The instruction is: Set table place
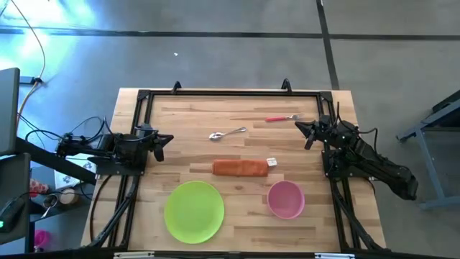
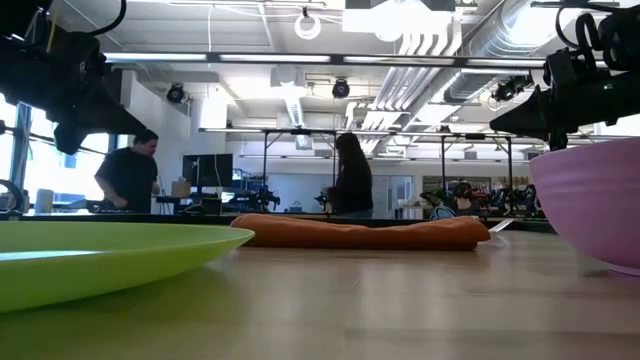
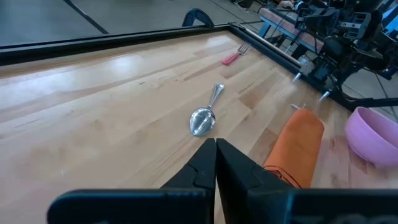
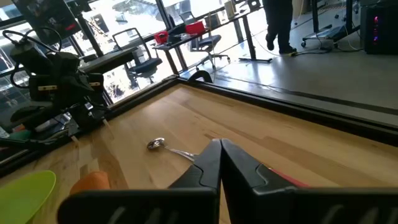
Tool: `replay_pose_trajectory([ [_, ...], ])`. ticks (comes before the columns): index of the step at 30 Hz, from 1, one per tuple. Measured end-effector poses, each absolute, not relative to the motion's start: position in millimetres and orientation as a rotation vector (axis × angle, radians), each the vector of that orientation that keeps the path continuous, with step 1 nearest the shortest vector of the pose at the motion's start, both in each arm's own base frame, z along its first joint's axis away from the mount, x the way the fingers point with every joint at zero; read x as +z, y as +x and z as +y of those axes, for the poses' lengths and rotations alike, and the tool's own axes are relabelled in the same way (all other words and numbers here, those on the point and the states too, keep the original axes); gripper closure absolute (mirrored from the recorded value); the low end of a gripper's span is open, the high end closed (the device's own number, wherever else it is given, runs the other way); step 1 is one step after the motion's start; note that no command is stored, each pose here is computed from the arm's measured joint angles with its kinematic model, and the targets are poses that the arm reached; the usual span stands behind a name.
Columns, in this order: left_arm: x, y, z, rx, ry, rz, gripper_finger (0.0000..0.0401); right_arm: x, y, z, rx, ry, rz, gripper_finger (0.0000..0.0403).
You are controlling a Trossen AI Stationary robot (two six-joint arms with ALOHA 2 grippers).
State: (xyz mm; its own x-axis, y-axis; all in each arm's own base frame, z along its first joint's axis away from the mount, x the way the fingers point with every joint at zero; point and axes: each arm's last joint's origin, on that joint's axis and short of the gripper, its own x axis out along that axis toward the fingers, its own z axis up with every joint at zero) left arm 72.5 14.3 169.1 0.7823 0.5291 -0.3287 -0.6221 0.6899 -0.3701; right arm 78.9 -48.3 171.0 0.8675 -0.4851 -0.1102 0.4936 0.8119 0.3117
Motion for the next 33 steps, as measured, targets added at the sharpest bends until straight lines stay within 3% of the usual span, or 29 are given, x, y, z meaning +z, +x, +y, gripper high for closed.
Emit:
replay_pose_trajectory([
  [25,169.1,72.6,14.3,0.649,-0.488,0.202,0.0400,170.9,78.9,-48.3,-0.522,0.340,0.026,0.0402],
  [33,178.7,75.0,15.7,0.677,-0.514,0.080,0.0400,171.0,78.9,-48.3,-0.523,0.340,0.026,0.0402],
])
